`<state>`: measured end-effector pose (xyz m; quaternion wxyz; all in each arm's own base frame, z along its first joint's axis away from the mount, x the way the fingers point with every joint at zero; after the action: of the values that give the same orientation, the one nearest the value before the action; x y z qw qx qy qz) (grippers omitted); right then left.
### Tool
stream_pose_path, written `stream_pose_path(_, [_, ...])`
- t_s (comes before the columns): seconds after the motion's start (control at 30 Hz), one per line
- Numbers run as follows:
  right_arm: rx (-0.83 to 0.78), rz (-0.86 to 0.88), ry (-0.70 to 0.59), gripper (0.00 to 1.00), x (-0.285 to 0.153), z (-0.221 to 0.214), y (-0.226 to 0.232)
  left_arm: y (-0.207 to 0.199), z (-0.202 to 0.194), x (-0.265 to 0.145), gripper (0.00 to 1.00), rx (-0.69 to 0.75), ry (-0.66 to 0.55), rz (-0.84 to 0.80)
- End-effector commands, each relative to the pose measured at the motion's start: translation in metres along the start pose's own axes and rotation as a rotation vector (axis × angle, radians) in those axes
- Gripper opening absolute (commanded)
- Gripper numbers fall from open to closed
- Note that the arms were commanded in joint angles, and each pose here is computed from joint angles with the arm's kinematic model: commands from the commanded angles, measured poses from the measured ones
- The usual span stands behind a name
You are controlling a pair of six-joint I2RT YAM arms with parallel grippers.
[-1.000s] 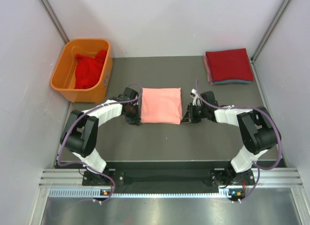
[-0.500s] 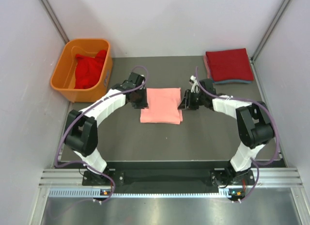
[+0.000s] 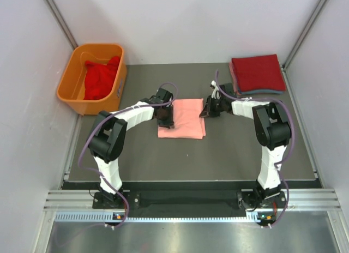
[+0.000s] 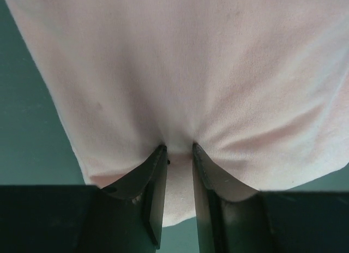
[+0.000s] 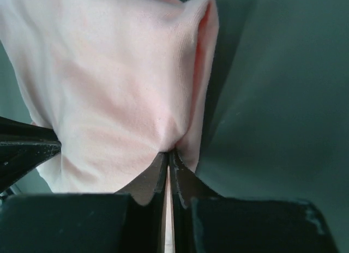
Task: Fold and stack the t-shirts
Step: Fold the tshirt
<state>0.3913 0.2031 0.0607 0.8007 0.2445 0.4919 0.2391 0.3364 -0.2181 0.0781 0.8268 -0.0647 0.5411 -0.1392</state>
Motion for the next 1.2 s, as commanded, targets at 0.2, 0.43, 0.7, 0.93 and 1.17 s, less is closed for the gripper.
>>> stream_pose_path(0.2, [0.002, -0.006, -0.081, 0.00, -0.009, 0.036, -0.004, 0.016, 0.016, 0.000, 0.33, 0.025, -0.012, 0.160])
stream_pose_path(0.43, [-0.054, 0.023, -0.145, 0.26, -0.055, 0.049, 0.033, 0.018, 0.079, -0.017, 0.33, 0.012, -0.092, 0.140])
stream_pose_path(0.7, [-0.110, 0.079, -0.141, 0.20, -0.045, 0.076, 0.053, 0.028, 0.115, 0.009, 0.31, 0.013, -0.102, 0.053])
stream_pose_path(0.93, [-0.045, 0.083, -0.100, 0.18, 0.008, 0.093, 0.025, 0.051, 0.124, 0.039, 0.31, -0.001, -0.113, 0.059])
stream_pose_path(1.17, [0.023, 0.033, -0.112, 0.17, 0.049, 0.121, -0.011, 0.057, 0.126, 0.057, 0.31, -0.012, -0.112, 0.057])
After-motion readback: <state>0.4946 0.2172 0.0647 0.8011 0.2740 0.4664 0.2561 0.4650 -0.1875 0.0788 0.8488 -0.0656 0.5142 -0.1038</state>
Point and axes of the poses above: each gripper's point midway between its finger pads, its own x axis out along the fingers, its own y axis along the line the jaws close on, z = x × y, the point moved 5 cm from there along -x, back along the fingers, and after that the axes turned 5 degrees about x, right-handed, at the moved point
